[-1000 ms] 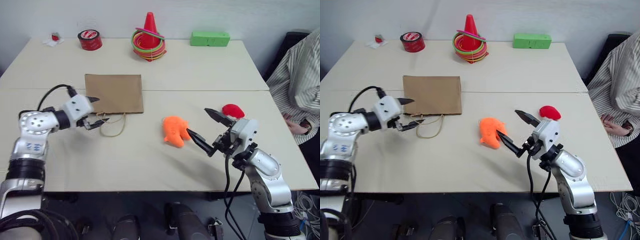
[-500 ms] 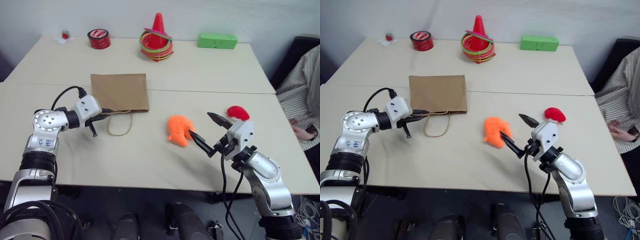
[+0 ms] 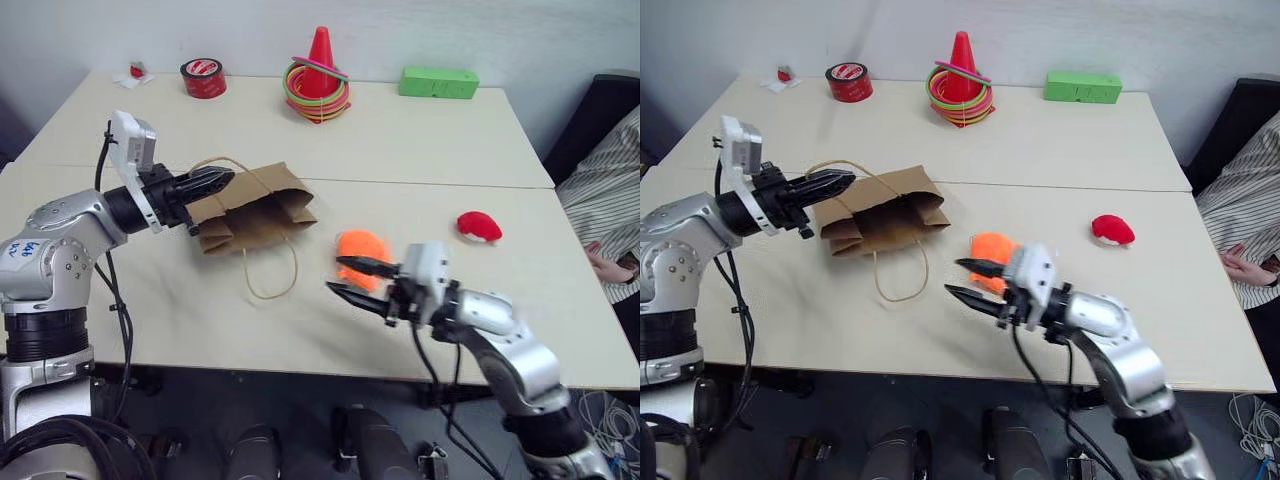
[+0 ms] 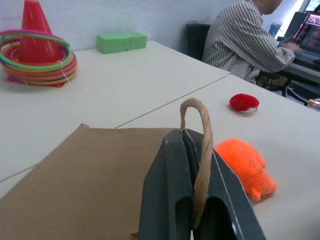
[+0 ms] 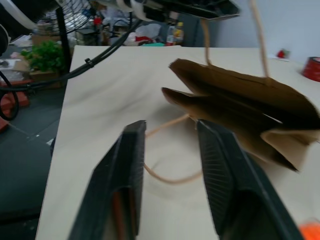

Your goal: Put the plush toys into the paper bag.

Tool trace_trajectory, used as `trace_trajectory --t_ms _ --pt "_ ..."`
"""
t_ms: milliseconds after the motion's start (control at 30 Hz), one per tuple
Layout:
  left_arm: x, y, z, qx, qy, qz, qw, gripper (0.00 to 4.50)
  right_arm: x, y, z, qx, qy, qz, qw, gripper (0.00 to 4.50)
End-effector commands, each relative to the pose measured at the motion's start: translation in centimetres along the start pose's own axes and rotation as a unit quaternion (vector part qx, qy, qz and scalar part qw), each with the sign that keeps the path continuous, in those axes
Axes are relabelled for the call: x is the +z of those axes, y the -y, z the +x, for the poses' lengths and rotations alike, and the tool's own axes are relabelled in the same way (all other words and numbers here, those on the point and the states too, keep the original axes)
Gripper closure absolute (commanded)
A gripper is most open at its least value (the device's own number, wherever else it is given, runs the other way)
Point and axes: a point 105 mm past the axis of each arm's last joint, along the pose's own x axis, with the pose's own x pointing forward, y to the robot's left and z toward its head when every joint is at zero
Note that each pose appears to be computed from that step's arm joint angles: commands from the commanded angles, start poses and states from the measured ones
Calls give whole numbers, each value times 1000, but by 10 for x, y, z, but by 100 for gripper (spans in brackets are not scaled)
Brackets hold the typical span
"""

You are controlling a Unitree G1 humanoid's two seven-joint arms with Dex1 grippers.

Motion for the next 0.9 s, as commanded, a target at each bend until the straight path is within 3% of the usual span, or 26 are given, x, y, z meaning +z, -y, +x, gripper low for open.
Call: trace_trajectory --t_ms 33,67,267,533,633,900 --pt "11 25 4 -33 7 2 999 450 -8 12 35 -8 -21 -11 1000 418" --pt "11 28 4 -36 9 -3 999 450 -11 16 43 -12 -28 -17 999 447" --pt "18 47 -2 -63 27 -39 997 450 -33 44 91 -63 -82 -38 994 447" --pt "25 73 -21 -127 38 -64 989 450 -69 48 115 -73 -145 -49 986 447" --pt "33 76 -26 -137 63 -58 987 450 -86 42 115 -61 -177 -52 981 447" --pt "46 36 -46 -76 87 -8 993 450 -122 24 86 0 -233 -47 971 447"
